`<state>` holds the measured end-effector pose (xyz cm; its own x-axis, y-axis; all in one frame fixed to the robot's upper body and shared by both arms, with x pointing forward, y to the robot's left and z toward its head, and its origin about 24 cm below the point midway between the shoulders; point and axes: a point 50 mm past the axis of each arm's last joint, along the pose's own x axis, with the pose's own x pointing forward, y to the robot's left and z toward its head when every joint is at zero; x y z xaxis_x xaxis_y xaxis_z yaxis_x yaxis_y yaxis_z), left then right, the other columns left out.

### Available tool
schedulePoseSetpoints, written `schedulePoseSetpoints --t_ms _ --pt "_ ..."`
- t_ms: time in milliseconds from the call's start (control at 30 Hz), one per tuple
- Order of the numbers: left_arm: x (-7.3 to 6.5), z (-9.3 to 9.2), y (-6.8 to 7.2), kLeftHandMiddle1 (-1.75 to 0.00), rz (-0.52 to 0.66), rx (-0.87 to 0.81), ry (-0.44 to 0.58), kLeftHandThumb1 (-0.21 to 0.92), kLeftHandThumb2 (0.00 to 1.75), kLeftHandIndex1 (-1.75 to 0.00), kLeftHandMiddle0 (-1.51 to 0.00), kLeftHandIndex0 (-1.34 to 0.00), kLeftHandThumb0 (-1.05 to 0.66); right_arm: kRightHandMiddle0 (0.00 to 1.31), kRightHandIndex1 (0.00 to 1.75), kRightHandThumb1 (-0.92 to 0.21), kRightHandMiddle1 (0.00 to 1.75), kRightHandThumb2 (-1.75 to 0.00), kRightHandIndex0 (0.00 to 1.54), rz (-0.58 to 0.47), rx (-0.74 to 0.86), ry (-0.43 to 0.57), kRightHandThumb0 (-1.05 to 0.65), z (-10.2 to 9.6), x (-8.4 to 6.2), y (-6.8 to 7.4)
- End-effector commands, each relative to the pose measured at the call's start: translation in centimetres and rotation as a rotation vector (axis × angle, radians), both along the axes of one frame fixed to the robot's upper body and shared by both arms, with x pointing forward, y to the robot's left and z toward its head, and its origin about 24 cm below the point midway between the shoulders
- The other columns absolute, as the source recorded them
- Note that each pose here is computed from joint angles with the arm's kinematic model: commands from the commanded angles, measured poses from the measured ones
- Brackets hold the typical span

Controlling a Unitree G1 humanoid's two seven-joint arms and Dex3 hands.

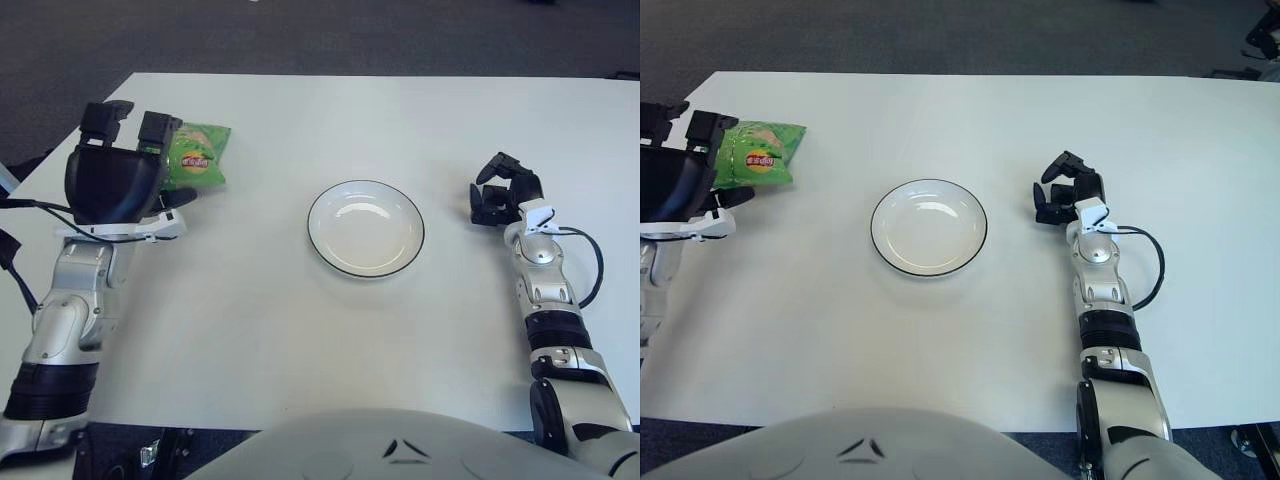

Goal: Put the snack into the plate.

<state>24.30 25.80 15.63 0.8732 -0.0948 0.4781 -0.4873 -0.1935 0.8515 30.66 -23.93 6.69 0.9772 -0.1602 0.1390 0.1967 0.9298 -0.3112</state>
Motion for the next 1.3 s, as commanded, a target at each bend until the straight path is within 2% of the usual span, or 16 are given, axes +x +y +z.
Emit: schedulePoseSetpoints --t_ms 0,133,433,533,733,867,1033,1267 --pt "0.6 0.1 0.1 -0.18 0.013 0.042 0.010 0.72 0.65 -0.64 0.00 0.00 -0.89 0.65 1.75 -0.28 1.75 -1.37 1.34 -0.011 -0.002 0.176 -0.50 -3.5 -1.2 -0.1" --pt "1.4 0.0 0.7 -0.04 0.034 0.056 0.043 0.78 0.53 -0.40 0.00 0.00 -0.97 0.65 1.75 -0.27 1.75 -1.37 1.34 -0.011 0.000 0.178 -0.50 -3.5 -1.2 -0.1" --pt "3.7 -0.1 1.7 0.00 0.040 0.078 0.159 0.83 0.41 -0.06 0.00 0.00 -1.04 0.65 1.75 -0.27 1.75 -1.38 1.35 -0.011 0.002 0.177 -0.50 -3.6 -1.2 0.0" --pt "5.0 -0.3 2.4 0.00 0.029 0.069 0.248 0.87 0.36 -0.02 0.00 0.00 -1.05 0.65 1.75 -0.27 1.75 -1.38 1.34 -0.011 0.002 0.176 -0.50 -3.6 -1.2 0.0" --pt "6.1 -1.2 2.9 0.00 -0.019 0.039 0.346 0.92 0.30 0.00 0.00 0.00 -1.05 0.65 1.75 -0.27 1.75 -1.37 1.34 -0.014 0.004 0.176 -0.50 -3.6 -1.3 0.0" --pt "7.1 -1.8 2.8 0.00 -0.045 0.023 0.397 0.91 0.27 0.00 0.00 0.00 -1.05 0.65 1.75 -0.27 1.75 -1.37 1.34 -0.014 0.003 0.176 -0.50 -3.5 -1.4 0.0" --pt "7.7 -2.0 2.7 0.00 -0.079 0.015 0.435 0.89 0.24 0.00 0.00 0.00 -1.05 0.65 1.75 -0.27 1.75 -1.37 1.34 -0.013 0.001 0.177 -0.50 -3.5 -1.4 0.0" --pt "9.4 -3.0 2.8 0.00 -0.099 0.017 0.518 0.87 0.22 0.00 0.00 0.00 -1.05 0.65 1.75 -0.28 1.75 -1.37 1.33 -0.009 0.002 0.176 -0.50 -3.5 -1.5 0.0"
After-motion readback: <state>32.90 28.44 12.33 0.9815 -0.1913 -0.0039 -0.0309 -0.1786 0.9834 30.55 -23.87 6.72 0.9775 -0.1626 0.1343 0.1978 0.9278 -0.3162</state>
